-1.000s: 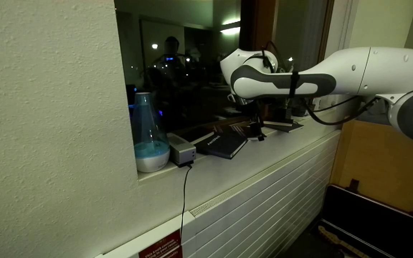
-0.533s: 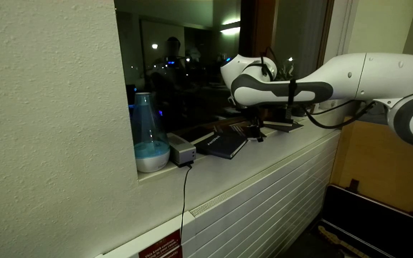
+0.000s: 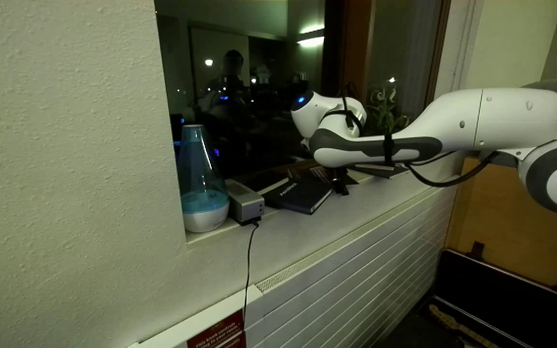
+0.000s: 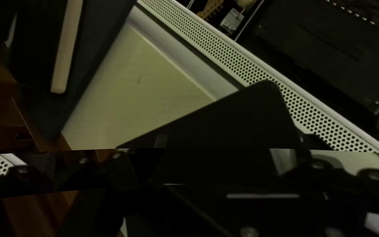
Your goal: Put one middle book on top of the book on the left.
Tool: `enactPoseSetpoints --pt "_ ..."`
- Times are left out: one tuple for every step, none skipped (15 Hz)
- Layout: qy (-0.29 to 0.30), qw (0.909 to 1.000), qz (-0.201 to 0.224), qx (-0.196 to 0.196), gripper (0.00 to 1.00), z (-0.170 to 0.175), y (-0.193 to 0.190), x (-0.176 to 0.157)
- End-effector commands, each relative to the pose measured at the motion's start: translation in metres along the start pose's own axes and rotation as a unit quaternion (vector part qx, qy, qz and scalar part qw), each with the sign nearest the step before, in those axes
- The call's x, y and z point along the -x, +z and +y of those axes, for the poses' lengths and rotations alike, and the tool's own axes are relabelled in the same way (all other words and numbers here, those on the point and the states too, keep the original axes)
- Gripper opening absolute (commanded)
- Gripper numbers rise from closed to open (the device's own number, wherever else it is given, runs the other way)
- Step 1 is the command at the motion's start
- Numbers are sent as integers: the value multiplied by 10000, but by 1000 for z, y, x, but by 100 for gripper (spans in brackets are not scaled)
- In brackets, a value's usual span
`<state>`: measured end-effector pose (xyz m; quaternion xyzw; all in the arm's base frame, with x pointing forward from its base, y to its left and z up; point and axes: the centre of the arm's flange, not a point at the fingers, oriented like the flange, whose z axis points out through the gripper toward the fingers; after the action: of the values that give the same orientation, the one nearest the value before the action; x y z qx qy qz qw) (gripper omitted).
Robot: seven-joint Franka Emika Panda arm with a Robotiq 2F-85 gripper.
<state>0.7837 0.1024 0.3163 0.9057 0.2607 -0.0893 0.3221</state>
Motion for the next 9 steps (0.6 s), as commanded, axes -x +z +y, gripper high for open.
enactPoseSetpoints --pt "101 9976 322 611 100 -16 12 50" --pt "89 9973 311 665 100 -16 10 51" --pt "68 9971 301 695 91 -16 8 52" --pt "43 9972 294 688 74 -16 6 52" --pt "30 9972 289 683 69 -18 4 53" --pt "3 9975 277 648 64 -19 1 53" --pt "-10 9976 268 643 59 -21 -1 54" --pt "-31 9978 254 614 53 -23 -3 54" --pt "-44 9979 231 600 45 -25 -4 54"
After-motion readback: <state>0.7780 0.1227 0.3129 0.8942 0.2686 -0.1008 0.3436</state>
